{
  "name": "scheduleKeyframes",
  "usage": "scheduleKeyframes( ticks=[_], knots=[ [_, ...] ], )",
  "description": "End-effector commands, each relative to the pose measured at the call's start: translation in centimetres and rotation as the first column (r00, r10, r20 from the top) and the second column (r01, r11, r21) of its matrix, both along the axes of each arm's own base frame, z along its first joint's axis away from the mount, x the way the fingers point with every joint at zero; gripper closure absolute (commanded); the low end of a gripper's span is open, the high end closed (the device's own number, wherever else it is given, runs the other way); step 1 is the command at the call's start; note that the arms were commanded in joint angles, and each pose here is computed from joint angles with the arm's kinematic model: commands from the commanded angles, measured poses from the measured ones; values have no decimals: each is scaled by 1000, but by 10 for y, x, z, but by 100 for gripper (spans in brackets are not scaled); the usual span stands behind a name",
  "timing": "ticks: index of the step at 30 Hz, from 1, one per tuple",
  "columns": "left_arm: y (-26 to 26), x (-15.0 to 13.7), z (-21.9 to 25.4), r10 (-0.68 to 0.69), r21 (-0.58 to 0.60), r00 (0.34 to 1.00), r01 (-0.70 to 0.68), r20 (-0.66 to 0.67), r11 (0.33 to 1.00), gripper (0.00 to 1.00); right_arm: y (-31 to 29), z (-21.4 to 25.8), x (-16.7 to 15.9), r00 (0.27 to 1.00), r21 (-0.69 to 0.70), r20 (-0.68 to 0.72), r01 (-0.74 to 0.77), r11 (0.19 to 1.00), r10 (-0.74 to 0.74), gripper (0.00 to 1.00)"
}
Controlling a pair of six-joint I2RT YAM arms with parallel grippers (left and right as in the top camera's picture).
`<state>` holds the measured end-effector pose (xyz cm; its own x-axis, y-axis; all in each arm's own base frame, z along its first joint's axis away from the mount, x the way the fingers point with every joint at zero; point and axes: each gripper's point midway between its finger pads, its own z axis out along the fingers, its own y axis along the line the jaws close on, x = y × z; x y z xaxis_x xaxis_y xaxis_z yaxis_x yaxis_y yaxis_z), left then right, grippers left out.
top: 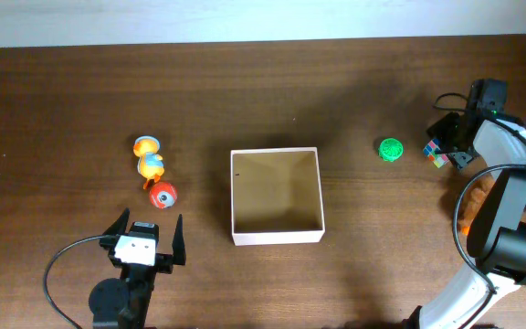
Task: Pack container
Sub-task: 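Lower the right gripper and close it on the Rubik's cube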
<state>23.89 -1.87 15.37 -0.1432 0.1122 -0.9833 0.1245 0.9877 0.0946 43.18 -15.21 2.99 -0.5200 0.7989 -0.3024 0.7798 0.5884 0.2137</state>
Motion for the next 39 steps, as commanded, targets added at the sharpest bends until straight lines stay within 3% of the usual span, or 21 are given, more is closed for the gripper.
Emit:
scheduleKeyframes(
  ticks=[1,8,18,28,39],
  knots=[
    [0,0,-1,-5,15,1000,5,7,1000,1,1,1,3,998,-25,-12,-55,998,54,35],
    [0,0,-1,-5,15,1000,5,7,1000,1,4,8,10,991,-51,5,-133,990,133,35],
    [0,0,-1,-5,15,1000,5,7,1000,1,41,25,36,917,-75,57,-391,917,395,34],
    [0,0,-1,-5,15,1000,5,7,1000,1,59,23,37,877,-93,30,-476,875,480,34],
    [0,0,-1,-5,15,1000,5,7,1000,1,55,16,31,769,-173,-59,-636,752,636,33]
  ],
)
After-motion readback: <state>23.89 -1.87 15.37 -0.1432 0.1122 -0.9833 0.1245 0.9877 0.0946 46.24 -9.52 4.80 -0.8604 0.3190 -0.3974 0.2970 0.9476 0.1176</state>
